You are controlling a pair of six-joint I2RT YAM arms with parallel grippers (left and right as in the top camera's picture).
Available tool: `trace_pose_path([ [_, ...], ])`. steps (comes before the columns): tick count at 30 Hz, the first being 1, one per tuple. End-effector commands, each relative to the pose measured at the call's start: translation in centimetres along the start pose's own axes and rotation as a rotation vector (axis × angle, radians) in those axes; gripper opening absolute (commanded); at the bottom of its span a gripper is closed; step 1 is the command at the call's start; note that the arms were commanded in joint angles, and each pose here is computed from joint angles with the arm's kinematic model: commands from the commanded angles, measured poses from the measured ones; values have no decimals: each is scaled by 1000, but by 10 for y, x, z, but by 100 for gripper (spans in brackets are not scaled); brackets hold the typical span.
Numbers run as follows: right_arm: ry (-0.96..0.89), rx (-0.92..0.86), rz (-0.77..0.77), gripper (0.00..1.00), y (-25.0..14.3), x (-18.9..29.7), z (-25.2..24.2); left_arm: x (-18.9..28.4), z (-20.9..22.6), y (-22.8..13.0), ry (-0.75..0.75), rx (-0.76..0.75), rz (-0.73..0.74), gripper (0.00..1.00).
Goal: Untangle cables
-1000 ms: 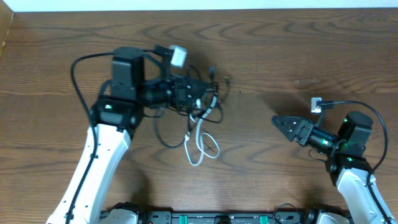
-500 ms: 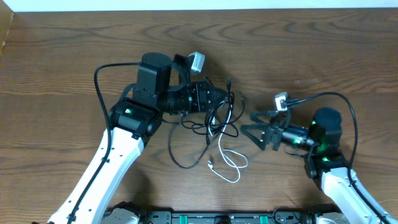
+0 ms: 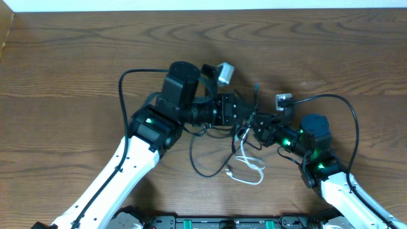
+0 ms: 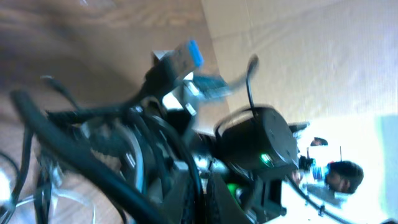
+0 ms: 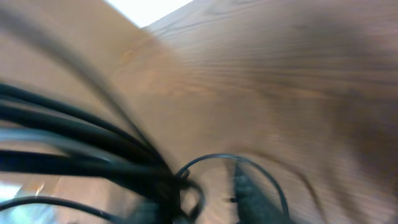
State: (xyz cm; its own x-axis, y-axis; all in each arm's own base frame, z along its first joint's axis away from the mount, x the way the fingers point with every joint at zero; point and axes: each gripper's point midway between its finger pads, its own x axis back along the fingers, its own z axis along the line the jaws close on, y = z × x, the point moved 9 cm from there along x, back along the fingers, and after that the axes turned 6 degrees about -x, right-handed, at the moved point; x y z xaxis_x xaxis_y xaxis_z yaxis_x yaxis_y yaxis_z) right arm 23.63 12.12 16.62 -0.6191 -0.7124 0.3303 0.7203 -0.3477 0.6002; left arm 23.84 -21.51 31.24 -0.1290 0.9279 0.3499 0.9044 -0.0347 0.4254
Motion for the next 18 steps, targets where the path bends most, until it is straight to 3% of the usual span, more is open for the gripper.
trace_pose_path([
  [1, -213, -119, -164, 3, 13, 5, -22, 4, -22, -6, -99, -129, 56, 8],
  [7, -298, -183, -232, 1, 28, 23, -45, 11, -2, -16, -19, -200, 112, 8],
  [9, -323, -214, -241, 1, 31, 33, -53, 17, 12, -17, 77, -172, 105, 8],
  [16, -204, -218, -207, 1, 37, 45, -45, 45, 68, -17, 692, -91, 5, 8],
  [17, -171, -212, -191, 1, 36, 45, -40, 49, 73, -19, 763, -52, -8, 24],
  [18, -159, -211, -181, 1, 35, 45, -39, 49, 73, -19, 753, -44, -7, 31],
])
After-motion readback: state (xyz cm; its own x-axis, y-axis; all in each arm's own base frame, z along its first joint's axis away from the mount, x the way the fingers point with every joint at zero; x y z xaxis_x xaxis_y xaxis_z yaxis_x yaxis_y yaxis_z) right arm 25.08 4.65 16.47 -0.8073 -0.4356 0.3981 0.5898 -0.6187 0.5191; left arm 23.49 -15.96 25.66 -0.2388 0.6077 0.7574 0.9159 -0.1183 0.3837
